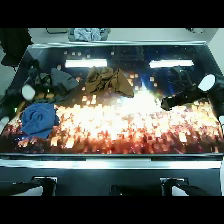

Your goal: Fold the shirts.

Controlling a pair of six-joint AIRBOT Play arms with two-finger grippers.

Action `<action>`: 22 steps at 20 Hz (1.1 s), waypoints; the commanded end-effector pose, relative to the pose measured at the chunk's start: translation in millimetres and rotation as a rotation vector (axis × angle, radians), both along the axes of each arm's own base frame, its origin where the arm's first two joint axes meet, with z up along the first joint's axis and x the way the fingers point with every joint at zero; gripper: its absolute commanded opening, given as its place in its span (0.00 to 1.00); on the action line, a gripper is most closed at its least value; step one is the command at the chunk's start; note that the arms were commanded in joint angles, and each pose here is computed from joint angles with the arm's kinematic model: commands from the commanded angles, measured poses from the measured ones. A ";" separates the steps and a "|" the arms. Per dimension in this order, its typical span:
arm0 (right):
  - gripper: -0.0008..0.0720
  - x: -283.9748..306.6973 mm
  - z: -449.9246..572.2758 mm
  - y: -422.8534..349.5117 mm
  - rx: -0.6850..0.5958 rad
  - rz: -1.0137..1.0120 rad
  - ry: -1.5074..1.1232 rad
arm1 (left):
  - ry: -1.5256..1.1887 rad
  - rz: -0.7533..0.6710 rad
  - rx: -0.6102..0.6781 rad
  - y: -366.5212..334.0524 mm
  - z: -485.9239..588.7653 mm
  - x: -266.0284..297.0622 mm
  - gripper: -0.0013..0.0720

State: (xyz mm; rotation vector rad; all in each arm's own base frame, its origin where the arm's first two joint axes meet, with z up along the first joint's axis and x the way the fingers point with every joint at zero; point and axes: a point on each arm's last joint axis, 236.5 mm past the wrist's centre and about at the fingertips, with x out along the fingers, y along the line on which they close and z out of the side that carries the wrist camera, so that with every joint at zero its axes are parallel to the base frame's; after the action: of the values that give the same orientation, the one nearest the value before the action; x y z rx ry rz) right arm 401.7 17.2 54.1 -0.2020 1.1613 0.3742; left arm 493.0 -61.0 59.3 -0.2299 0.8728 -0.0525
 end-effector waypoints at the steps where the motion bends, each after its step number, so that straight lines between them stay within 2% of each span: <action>1: 0.96 5.4 1.3 -0.5 0.000 -0.006 -0.022 | 0.055 -0.159 -0.131 -31.4 3.0 56.1 0.99; 5: 0.96 3.5 0.4 0.5 0.004 -0.005 -0.013 | 0.281 -0.333 -0.334 -78.4 -45.7 80.1 0.99; 7: 0.96 3.1 0.3 0.6 0.004 -0.004 -0.011 | 0.316 -0.320 -0.437 -93.6 -72.4 81.5 0.99; 10: 0.96 3.1 0.3 0.6 0.006 -0.009 -0.011 | 0.342 -0.311 -0.507 -104.4 -105.1 75.6 0.99; 12: 0.96 3.1 0.3 0.7 0.007 -0.011 -0.010 | 0.341 -0.351 -0.527 -118.2 -111.4 72.3 0.99; 15: 0.96 3.1 0.3 0.7 0.007 -0.011 -0.010 | 0.276 -0.397 -0.490 -132.8 -112.2 79.9 0.99; 18: 0.96 3.2 0.5 1.4 0.010 -0.011 -0.010 | 0.214 -0.374 -0.471 -138.7 -112.5 94.5 0.99; 19: 0.96 3.3 0.8 2.6 0.016 -0.011 -0.011 | 0.202 -0.362 -0.469 -139.0 -115.0 98.5 0.97; 20: 0.96 3.4 1.4 4.9 0.027 -0.011 -0.012 | 0.198 -0.345 -0.473 -138.0 -117.9 101.7 0.86; 21: 0.96 3.6 2.0 7.3 0.038 -0.011 -0.012 | 0.206 -0.321 -0.484 -137.1 -121.6 103.5 0.82; 22: 0.96 3.8 2.5 9.2 0.046 -0.010 -0.013 | 0.215 -0.301 -0.493 -136.5 -125.5 104.6 0.81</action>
State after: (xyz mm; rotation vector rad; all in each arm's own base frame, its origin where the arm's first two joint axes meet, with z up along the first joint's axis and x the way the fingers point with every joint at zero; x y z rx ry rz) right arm 405.1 20.9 55.6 -0.1792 1.1452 0.3751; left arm 587.7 -197.1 -59.7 -0.5361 1.1174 -0.5754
